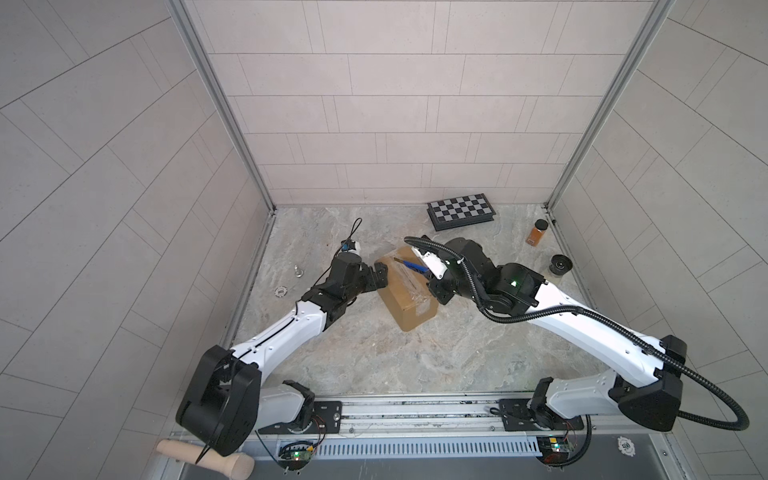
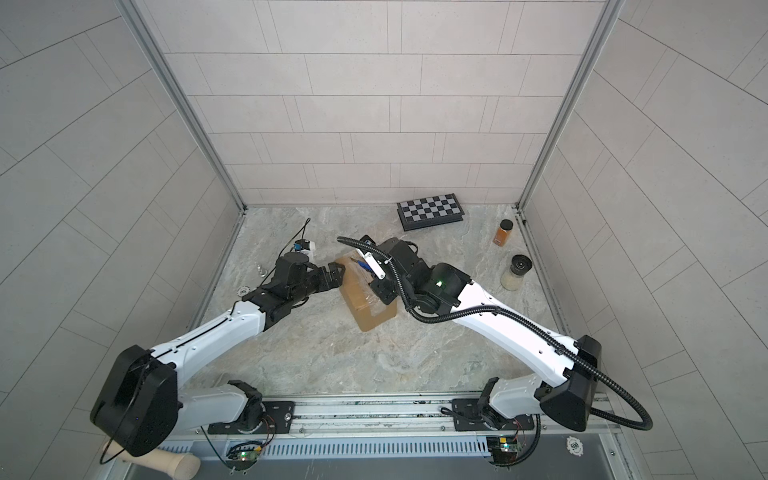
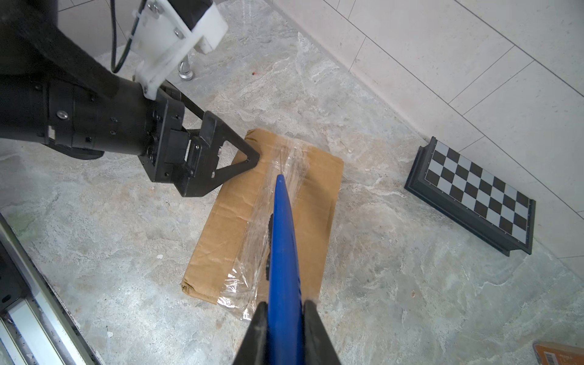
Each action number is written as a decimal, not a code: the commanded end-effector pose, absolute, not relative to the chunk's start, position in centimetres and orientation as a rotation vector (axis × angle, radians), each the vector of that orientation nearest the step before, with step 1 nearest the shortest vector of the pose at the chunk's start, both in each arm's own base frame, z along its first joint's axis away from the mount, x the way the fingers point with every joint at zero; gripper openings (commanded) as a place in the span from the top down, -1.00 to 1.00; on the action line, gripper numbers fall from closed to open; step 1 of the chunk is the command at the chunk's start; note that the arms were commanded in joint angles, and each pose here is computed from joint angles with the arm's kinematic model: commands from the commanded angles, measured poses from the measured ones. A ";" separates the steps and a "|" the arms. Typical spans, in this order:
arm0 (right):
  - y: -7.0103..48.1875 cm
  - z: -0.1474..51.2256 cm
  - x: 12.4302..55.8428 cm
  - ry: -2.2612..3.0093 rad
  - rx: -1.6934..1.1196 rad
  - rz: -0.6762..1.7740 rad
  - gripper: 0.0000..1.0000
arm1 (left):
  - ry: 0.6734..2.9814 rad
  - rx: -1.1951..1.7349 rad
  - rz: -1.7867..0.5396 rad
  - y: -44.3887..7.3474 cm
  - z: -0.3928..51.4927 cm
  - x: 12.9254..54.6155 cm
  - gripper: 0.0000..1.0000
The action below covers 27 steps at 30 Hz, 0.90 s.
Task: Unpack the express box
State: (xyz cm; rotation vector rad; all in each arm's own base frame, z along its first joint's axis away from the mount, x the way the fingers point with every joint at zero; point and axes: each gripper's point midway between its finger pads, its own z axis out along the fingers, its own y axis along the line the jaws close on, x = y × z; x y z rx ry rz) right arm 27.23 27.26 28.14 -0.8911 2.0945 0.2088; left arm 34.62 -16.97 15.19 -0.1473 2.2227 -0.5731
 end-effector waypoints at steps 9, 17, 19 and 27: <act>27.1 28.1 27.4 2.090 -0.907 0.127 1.00 | 2.266 -0.157 -0.532 -16.6 13.4 34.2 -1.00; 27.3 27.4 27.3 2.101 -0.913 0.122 1.00 | 2.263 -0.165 -0.548 -16.8 13.4 34.3 -1.00; 27.4 27.2 27.4 2.105 -0.915 0.118 1.00 | 2.258 -0.166 -0.552 -16.8 13.5 34.4 -1.00; 27.2 26.6 27.9 2.120 -0.905 0.075 1.00 | 2.242 -0.164 -0.582 -17.1 14.0 34.4 -0.99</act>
